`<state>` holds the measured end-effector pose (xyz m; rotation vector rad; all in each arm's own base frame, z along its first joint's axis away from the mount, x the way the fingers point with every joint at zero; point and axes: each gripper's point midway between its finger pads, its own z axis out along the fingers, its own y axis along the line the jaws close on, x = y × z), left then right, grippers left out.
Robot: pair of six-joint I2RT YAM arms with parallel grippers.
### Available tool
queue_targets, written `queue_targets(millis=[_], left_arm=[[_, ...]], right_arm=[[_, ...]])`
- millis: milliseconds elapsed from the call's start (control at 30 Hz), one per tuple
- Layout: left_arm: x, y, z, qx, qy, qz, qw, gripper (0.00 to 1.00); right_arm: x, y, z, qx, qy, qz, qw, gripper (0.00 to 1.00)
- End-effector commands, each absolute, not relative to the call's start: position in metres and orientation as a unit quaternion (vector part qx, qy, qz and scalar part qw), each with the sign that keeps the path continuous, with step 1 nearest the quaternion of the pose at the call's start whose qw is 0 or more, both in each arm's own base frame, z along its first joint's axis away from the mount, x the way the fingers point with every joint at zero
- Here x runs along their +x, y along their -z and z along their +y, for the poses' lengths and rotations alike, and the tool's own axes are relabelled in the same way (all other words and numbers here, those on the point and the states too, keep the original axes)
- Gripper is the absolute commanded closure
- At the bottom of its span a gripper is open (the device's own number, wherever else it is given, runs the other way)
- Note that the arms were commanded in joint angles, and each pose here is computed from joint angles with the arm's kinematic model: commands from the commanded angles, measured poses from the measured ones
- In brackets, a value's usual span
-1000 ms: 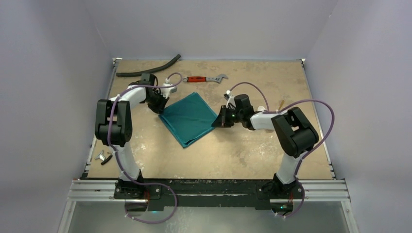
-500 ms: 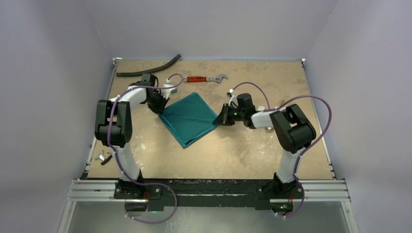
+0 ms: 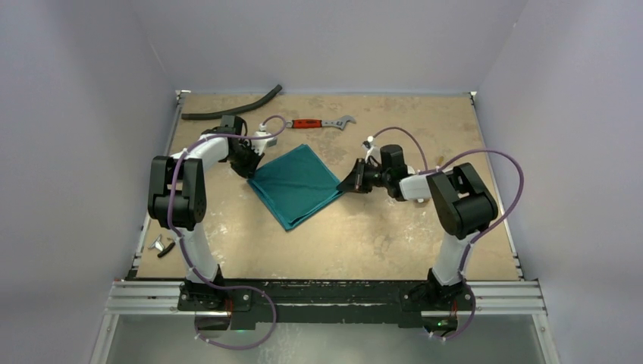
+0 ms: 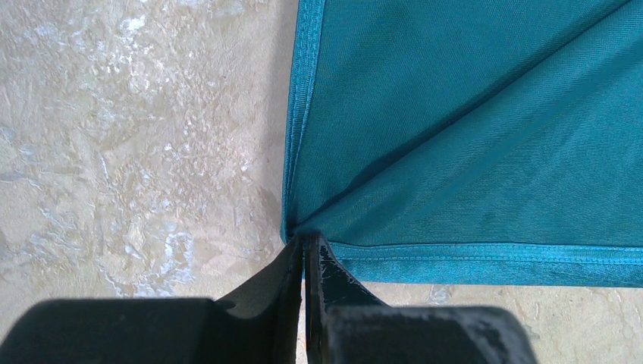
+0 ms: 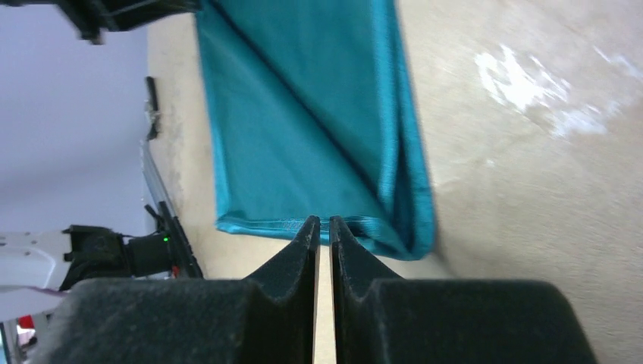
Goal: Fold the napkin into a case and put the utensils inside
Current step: Smooth out the upper triangle-folded napkin at the center of the board.
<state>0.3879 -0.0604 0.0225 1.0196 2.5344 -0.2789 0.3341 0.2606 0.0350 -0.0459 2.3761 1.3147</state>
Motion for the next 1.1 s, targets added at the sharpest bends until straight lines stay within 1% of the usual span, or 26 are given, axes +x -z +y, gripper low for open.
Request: queue_targets(millis=[0, 133, 367, 567, 767, 1000, 1067], left_arm=[[0.39, -0.04, -0.06, 0.378, 0.088, 0.896, 0.215, 0.96], [0.389, -0.039, -0.061, 0.379, 0.089, 0.896, 0.214, 0.96], [0.39, -0.043, -0.06, 0.38, 0.086, 0.895, 0.216, 0.96], [0.389, -0.042, -0.06, 0.38, 0.088, 0.896, 0.213, 0.96], [0.383, -0.041, -0.059, 0.381, 0.088, 0.897, 0.208, 0.95], [0.379, -0.051, -0.058, 0.385, 0.086, 0.895, 0.209, 0.92], [0.38, -0.056, -0.058, 0.382, 0.085, 0.896, 0.211, 0.89]], right_arm=[[0.337, -0.093, 0.27, -0.06, -0.519, 0.815, 0.249, 0.87], [0.344, -0.09, 0.273, -0.052, -0.522, 0.816, 0.243, 0.87], [0.347, -0.056, 0.269, -0.02, -0.503, 0.835, 0.22, 0.96], [0.351, -0.032, 0.259, 0.002, -0.49, 0.845, 0.215, 1.0], [0.349, -0.016, 0.256, 0.004, -0.479, 0.853, 0.207, 1.0], [0.367, -0.02, 0.249, -0.019, -0.434, 0.869, 0.236, 1.0], [0.369, -0.026, 0.248, -0.027, -0.428, 0.871, 0.238, 1.0]])
